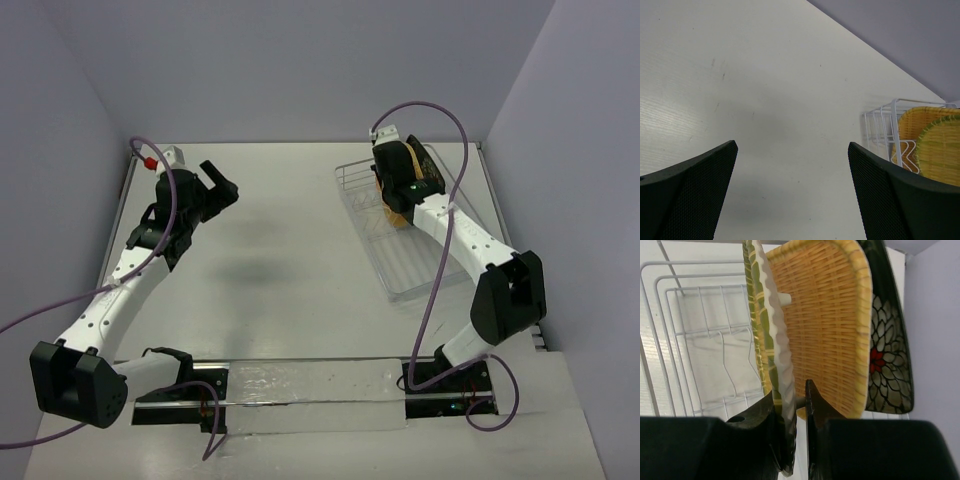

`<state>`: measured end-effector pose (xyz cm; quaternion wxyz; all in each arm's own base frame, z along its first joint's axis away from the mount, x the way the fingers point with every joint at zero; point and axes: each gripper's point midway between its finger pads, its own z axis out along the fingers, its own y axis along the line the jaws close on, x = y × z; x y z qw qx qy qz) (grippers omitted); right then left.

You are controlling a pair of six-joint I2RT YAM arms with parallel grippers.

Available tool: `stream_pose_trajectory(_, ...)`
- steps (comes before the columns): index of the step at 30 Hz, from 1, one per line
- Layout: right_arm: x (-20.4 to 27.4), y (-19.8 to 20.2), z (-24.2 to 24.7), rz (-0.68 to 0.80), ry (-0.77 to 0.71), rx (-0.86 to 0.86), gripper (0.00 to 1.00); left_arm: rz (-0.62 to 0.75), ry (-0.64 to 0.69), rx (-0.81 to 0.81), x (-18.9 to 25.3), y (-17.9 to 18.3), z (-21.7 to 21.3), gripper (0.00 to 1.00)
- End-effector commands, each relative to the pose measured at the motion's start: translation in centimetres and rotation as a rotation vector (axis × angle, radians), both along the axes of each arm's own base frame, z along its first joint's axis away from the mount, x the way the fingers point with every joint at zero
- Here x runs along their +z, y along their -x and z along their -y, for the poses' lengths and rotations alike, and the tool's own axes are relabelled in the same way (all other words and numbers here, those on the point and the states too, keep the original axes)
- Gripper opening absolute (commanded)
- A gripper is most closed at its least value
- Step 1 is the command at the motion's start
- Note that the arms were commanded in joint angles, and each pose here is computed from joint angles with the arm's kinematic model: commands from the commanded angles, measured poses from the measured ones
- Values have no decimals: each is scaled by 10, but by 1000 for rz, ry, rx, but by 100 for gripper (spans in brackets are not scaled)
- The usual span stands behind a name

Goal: Load the plates into the dish rack

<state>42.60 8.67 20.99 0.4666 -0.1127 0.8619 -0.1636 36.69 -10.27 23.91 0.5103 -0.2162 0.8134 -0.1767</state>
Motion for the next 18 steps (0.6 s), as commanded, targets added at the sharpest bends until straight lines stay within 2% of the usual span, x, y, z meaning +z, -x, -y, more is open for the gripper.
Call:
stream_pose_trajectory(1,18,-19,-4,60,-45,23,4,1,-19,6,-1,-1,-5,99)
stream_pose_trajectory(9,-12,-22,-5,-20,-67,89,16,-21,-23,-15,-8,-3,-1,99)
stream_pose_trajectory(18,-25,-24,-10,-59,-72,130,43,-25,-17,-49,-10,-6,6,99)
